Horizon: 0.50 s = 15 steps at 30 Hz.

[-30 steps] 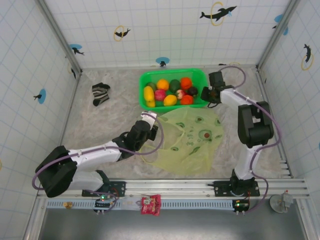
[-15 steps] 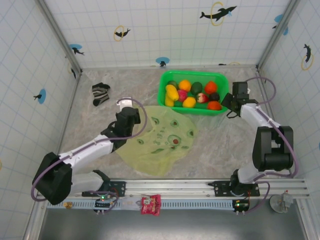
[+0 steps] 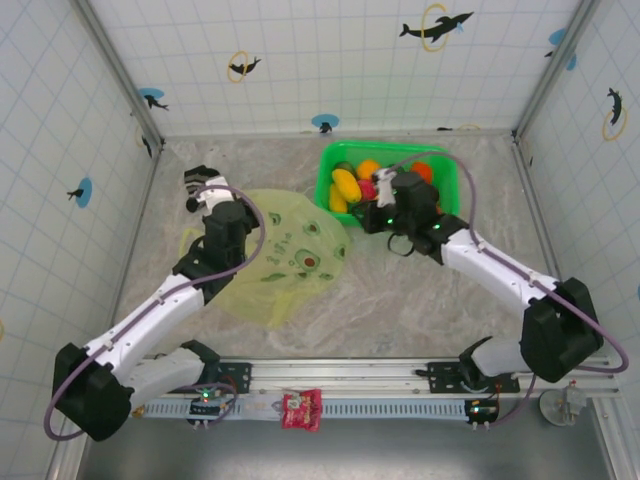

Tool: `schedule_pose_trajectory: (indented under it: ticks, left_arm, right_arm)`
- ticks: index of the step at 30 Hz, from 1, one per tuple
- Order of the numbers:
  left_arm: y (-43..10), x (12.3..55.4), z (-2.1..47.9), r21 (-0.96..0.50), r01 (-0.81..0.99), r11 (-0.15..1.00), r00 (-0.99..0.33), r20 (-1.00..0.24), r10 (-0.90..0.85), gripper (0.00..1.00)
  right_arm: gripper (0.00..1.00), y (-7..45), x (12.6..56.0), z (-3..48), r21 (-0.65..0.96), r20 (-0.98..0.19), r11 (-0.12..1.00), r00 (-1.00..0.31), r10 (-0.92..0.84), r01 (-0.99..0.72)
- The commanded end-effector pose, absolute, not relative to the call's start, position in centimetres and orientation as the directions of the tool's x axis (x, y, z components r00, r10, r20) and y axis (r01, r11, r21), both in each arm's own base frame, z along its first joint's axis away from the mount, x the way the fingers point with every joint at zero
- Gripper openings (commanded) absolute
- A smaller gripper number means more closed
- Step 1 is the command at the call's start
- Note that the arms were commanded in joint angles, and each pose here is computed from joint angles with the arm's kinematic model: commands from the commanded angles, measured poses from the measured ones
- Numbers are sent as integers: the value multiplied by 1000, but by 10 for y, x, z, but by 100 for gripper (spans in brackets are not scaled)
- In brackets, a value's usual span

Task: Place the fake fruits into the plastic bag and tie a complex knot

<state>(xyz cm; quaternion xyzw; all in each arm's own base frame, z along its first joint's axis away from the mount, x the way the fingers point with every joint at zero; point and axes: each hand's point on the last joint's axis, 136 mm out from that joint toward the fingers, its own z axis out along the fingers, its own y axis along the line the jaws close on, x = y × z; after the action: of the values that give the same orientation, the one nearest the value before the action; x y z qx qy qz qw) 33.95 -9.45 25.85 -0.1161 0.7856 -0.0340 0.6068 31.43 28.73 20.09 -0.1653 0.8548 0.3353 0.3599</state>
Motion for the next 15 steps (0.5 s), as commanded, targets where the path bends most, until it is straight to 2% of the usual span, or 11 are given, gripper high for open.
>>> schedule_pose_trajectory:
  ticks: [1, 4, 5, 9, 11, 15]
  left_arm:
    - [-96, 335, 272, -180, -112, 977, -250, -947, -203, 0]
    - [-92, 330, 281, -184, -113, 976, -240, -949, -207, 0]
    - [-90, 327, 287, -194, -112, 975, -228, -949, -215, 0]
    - [-97, 314, 304, -247, -33, 968, -231, -941, -248, 0]
    - [-110, 308, 310, -267, 60, 962, -246, -938, -245, 0]
    - [-121, 297, 318, -296, 150, 943, -257, -933, -252, 0]
  right_arm:
    - [22, 340, 276, 177, 488, -703, 560, -682, -203, -670]
    - [20, 364, 278, 148, 430, -671, 589, -679, -299, -684]
    - [16, 366, 288, 135, 402, -658, 625, -686, -311, -669]
    - [15, 367, 355, 109, 325, -657, 760, -712, -246, -562]
    - [16, 375, 389, 112, 354, -666, 776, -723, -183, -522]
    - [18, 413, 441, 128, 417, -701, 729, -702, -121, -542]
